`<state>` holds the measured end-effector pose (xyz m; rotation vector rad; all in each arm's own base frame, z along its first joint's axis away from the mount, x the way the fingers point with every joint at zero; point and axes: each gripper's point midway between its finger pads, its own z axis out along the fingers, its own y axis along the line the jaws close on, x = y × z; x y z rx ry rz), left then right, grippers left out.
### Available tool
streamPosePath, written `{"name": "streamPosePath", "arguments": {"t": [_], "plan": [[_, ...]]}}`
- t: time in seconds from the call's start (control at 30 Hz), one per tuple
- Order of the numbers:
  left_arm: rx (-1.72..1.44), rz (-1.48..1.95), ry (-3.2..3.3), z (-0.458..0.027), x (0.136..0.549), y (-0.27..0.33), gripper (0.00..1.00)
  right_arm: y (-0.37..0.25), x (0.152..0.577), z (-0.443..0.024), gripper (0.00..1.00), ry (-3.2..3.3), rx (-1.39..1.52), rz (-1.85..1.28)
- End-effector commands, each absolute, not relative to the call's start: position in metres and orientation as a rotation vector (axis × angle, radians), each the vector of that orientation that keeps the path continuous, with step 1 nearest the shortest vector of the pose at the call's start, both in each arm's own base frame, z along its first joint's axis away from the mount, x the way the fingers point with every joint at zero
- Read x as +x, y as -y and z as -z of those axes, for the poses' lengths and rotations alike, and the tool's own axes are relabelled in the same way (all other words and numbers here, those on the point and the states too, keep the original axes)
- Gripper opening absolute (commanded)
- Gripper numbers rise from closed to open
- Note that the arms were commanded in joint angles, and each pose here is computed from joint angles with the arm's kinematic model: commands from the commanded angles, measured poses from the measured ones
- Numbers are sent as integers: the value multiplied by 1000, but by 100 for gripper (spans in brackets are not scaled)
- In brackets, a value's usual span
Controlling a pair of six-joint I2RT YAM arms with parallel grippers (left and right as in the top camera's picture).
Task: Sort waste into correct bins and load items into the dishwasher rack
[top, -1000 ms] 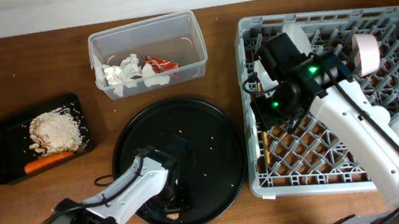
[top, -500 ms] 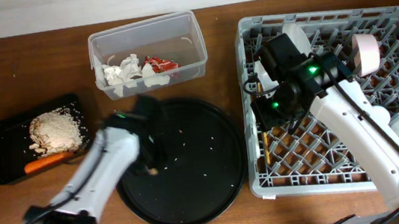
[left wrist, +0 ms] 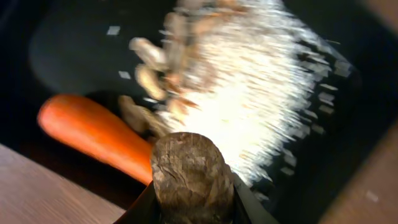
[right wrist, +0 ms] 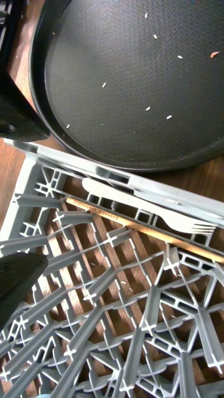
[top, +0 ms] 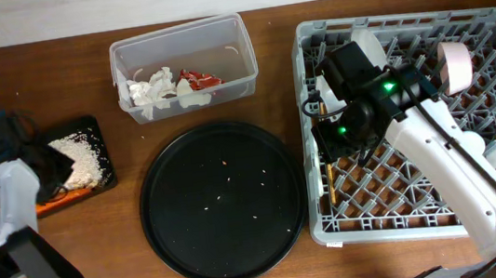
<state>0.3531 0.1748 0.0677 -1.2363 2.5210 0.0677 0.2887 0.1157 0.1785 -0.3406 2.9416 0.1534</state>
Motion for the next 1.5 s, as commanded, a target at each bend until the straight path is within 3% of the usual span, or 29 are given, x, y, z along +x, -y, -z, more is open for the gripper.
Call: {"name": "streamPosePath", "arguments": {"t": [0.0,0.07,0.13,0.23,0.27,0.3,0.4,0.5,0.6,0.67,0.77,0.93,1.1,1.27,1.47], "plan": [[-1340,-79,-2521,-48,340,-202,25,-119,288,-179,61,-2940,-353,-171],[-1359,-58,-2507,-47,339,-207,29,-119,288,-179,61,-2940,-353,-171],[-1355,-32,-2498,-48,342,-206,53,-119,288,-179,61,-2940,-353,-171],[-1348,-6,-2494,-49,345,-204,65,-119,288,-179,61,-2940,-353,-171],[-1345,-2,-2491,-53,345,-204,79,-119,288,-179,61,-2940,-353,-171],[-1340,-3,-2482,-59,346,-204,85,-119,288,-179,61,-2940,-353,-172],[-1282,35,-2437,-88,355,-196,92,-125,287,-180,61,-2941,-357,-227],[-982,84,-2426,-142,380,-141,96,-140,292,-184,62,-2916,-310,-349],[-552,133,-2511,-162,399,-48,96,-153,298,-190,74,-2872,-319,-464],[-214,104,-2655,-148,385,23,99,-136,311,-192,82,-2852,-233,-460],[92,43,-2865,-130,334,63,99,-91,323,-197,93,-2854,-59,-430],[64,83,-3229,-138,244,53,99,-26,296,-189,94,-2981,161,-378],[65,110,-3013,-180,234,46,99,-9,280,-192,93,-2982,188,-363],[41,91,-2557,-233,215,31,99,-9,270,-224,98,-2642,105,-287],[76,219,-2285,-238,174,39,100,-2,223,-247,98,-2361,81,-151]]}}
